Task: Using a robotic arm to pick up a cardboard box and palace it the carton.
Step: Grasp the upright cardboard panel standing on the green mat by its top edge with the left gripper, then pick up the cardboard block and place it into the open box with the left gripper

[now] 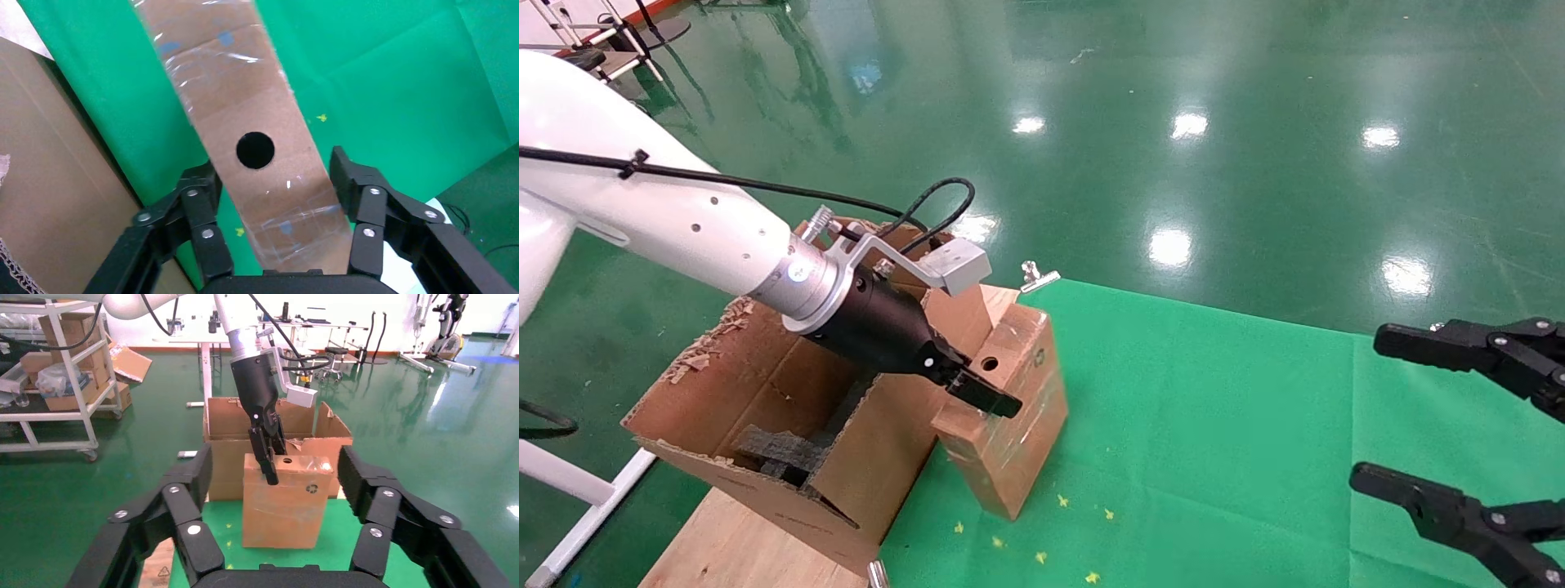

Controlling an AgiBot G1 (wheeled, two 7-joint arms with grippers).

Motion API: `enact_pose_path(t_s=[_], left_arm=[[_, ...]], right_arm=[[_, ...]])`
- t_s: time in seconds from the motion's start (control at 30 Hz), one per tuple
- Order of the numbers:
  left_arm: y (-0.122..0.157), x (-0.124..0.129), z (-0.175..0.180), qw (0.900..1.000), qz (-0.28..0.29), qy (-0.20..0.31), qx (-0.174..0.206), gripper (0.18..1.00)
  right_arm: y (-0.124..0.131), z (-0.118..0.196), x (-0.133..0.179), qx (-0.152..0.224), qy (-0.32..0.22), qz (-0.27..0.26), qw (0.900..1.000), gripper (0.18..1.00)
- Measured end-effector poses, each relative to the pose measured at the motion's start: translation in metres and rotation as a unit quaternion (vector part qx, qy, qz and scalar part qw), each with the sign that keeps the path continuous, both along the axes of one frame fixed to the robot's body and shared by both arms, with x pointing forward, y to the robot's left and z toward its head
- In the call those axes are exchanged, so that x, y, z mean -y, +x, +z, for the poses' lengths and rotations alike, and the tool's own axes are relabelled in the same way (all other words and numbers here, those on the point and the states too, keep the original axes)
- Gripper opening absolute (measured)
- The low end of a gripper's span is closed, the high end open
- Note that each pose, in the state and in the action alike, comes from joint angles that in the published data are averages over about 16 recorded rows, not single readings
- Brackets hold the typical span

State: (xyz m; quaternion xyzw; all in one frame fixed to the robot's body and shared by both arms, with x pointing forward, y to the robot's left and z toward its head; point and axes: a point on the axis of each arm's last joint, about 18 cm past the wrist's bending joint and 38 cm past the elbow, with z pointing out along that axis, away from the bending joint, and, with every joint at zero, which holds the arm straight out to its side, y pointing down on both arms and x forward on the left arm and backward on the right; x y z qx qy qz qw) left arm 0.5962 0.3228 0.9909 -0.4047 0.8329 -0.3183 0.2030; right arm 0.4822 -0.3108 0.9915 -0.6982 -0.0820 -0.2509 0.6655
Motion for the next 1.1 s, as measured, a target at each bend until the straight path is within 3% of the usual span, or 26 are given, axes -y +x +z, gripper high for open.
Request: enact_pose_path(t_s=[0.37, 0.63, 0.83, 1.1], left_arm=[[-0.003, 0.0, 0.011, 0.9998, -0.006, -0.015, 0.013, 0.463], [-0.014, -0.013, 0.063, 0.9955, -0.011, -0.058, 0.074, 0.355], [-0.028, -0.043, 0.125, 0.9837, 0.006, -0.094, 0.153, 0.317], [-0.051, -0.115, 0.18, 0.9632, 0.077, -0.107, 0.235, 0.305]], right_arm=[[0.0, 0.0, 0.0, 0.0, 0.0, 0.0, 1.0, 0.869], [0.0, 0.0, 0.0, 0.0, 0.0, 0.0, 1.0, 0.965], [0.0, 0.0, 0.0, 0.0, 0.0, 0.0, 1.0, 0.991], [0.0, 0.0, 0.0, 0.0, 0.0, 0.0, 1.0, 1.001]])
